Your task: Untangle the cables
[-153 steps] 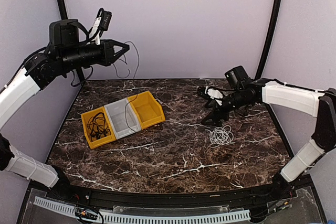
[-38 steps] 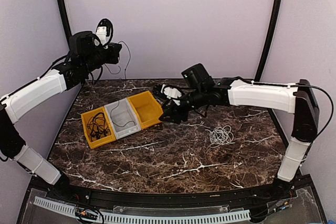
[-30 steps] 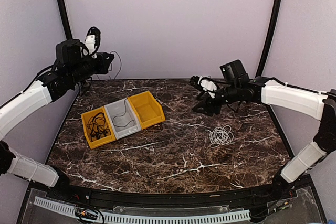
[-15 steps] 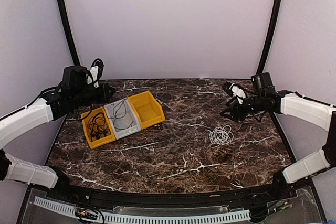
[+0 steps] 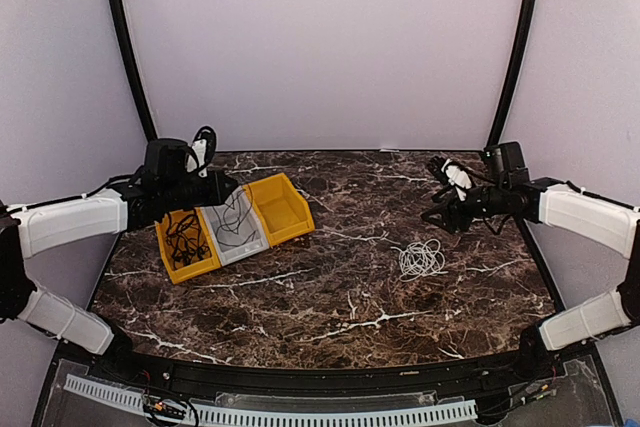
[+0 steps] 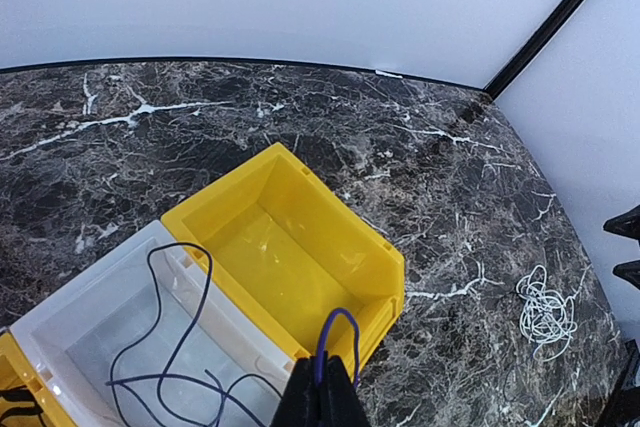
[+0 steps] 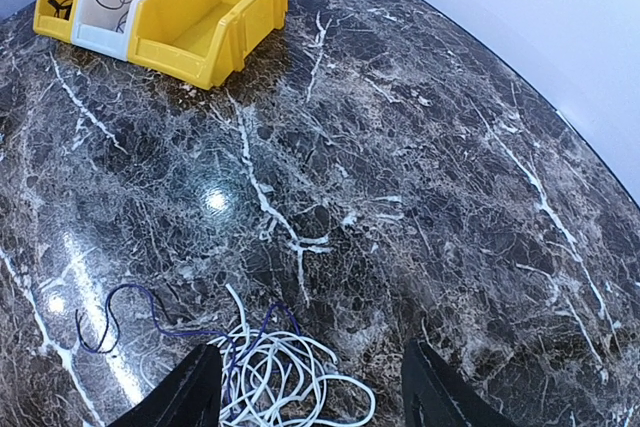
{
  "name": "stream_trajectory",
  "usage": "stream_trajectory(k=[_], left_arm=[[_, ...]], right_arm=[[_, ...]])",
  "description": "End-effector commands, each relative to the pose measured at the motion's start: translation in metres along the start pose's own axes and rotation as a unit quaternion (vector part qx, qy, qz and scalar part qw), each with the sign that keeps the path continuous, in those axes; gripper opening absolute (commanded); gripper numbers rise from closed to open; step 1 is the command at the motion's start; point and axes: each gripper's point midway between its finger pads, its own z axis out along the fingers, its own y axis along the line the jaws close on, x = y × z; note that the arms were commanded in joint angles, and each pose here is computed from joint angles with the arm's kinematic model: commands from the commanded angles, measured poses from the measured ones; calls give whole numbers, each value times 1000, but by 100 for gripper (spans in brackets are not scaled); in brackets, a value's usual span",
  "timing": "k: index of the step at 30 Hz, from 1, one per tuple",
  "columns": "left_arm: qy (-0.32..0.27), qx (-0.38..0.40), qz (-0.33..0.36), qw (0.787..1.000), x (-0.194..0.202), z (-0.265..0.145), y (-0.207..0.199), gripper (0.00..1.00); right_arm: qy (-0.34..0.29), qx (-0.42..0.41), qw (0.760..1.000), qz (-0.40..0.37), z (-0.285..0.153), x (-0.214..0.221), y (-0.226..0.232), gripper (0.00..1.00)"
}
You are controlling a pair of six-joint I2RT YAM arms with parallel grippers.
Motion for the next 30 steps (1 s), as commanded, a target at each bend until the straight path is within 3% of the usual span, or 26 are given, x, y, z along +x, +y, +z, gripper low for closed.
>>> stream_trajectory(k=[1,6,10,16,25,30], left_arm=[[-20,40,-9,999,-12,10,-15,0],[14,7,-12,1000,14,24,4,0],[35,-104,-17,994,28,22,45,0],[72,-200,-10,977,44,12,79,0],[154,-185,-28,970,78,44,80,0],[168,-157,-43,972,83,62,71,0]], right_arm=[[-14,-3,1000,-10,2,-3,-1,63],[-8,-11,1000,-9,4,1,1,63],[-6,-17,1000,-10,6,3,2,63],[3,-27,1000,-6,11,7,3,63],[10,-35,999,-6,14,11,4,63],[13,-34,999,-6,13,12,4,63]])
